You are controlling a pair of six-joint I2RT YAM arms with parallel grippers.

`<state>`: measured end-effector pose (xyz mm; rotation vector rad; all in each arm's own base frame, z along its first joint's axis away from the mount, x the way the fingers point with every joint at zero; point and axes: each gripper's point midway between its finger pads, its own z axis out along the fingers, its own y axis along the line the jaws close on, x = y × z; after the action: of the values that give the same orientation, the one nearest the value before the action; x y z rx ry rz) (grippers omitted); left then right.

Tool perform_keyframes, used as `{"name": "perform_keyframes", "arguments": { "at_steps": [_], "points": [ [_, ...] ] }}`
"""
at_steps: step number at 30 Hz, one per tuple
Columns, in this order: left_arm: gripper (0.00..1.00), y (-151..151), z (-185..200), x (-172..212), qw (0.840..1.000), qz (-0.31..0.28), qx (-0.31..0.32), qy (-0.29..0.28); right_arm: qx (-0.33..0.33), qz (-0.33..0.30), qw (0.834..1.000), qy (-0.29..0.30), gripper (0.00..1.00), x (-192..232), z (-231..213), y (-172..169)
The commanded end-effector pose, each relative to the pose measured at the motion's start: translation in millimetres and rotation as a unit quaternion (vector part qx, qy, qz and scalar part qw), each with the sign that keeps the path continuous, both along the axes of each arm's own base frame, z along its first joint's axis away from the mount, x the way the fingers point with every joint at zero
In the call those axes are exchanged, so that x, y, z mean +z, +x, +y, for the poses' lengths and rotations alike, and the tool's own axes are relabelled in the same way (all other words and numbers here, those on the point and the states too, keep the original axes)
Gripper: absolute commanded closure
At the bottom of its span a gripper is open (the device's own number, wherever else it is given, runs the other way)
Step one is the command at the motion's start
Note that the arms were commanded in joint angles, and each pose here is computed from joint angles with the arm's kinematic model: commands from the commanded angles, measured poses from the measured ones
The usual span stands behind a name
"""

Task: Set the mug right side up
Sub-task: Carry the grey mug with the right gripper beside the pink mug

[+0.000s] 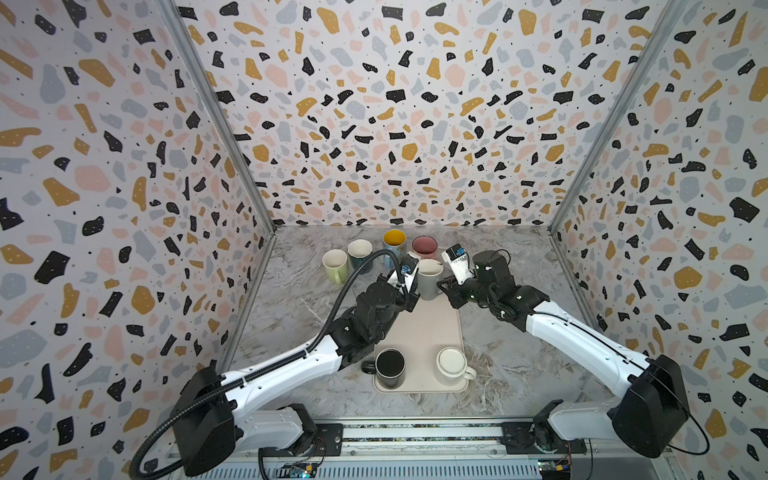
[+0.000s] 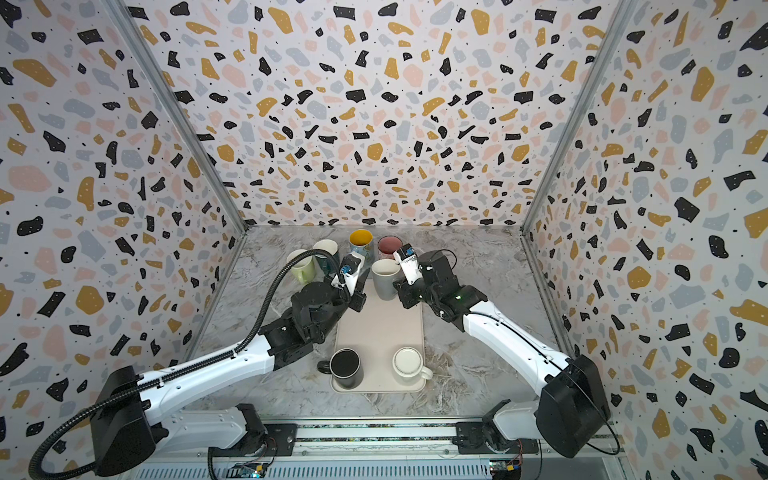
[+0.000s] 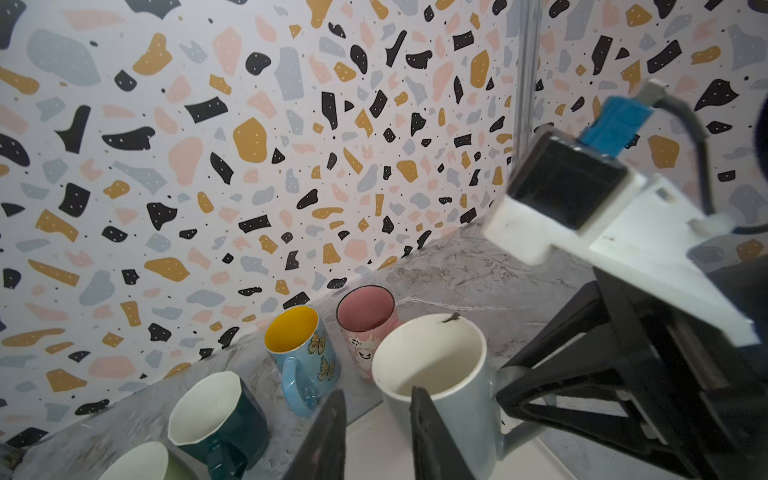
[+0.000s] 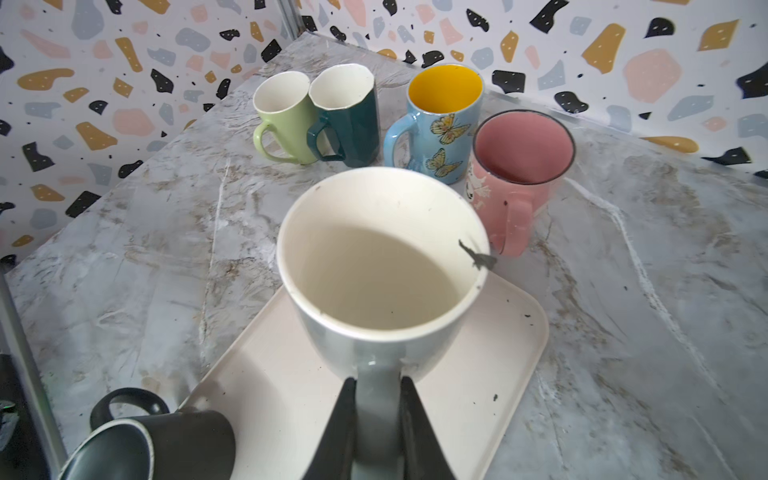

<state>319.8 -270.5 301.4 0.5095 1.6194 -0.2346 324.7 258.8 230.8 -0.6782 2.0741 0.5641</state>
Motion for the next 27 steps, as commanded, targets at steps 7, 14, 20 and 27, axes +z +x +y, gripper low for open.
{"name": "perform_keyframes", "arguments": {
  "at_steps": [7,14,20,27],
  "points": [
    [0.71,21,5,13,0.993,0.063,-0.036,-0.097,-0.106,-0.112,0.988,0.022,1.0,46,-36,38],
    [0.72,37,16,5,0.976,0.117,-0.065,-0.171,-0.17,-0.14,0.975,0.0,1.0,38,-65,66],
    [0.72,49,24,-7,0.966,0.148,-0.073,-0.198,-0.196,-0.159,0.968,-0.004,1.0,30,-75,86],
    [0.72,54,29,-17,0.953,0.174,-0.091,-0.231,-0.221,-0.17,0.96,-0.002,1.0,12,-86,108]
  ]
}}
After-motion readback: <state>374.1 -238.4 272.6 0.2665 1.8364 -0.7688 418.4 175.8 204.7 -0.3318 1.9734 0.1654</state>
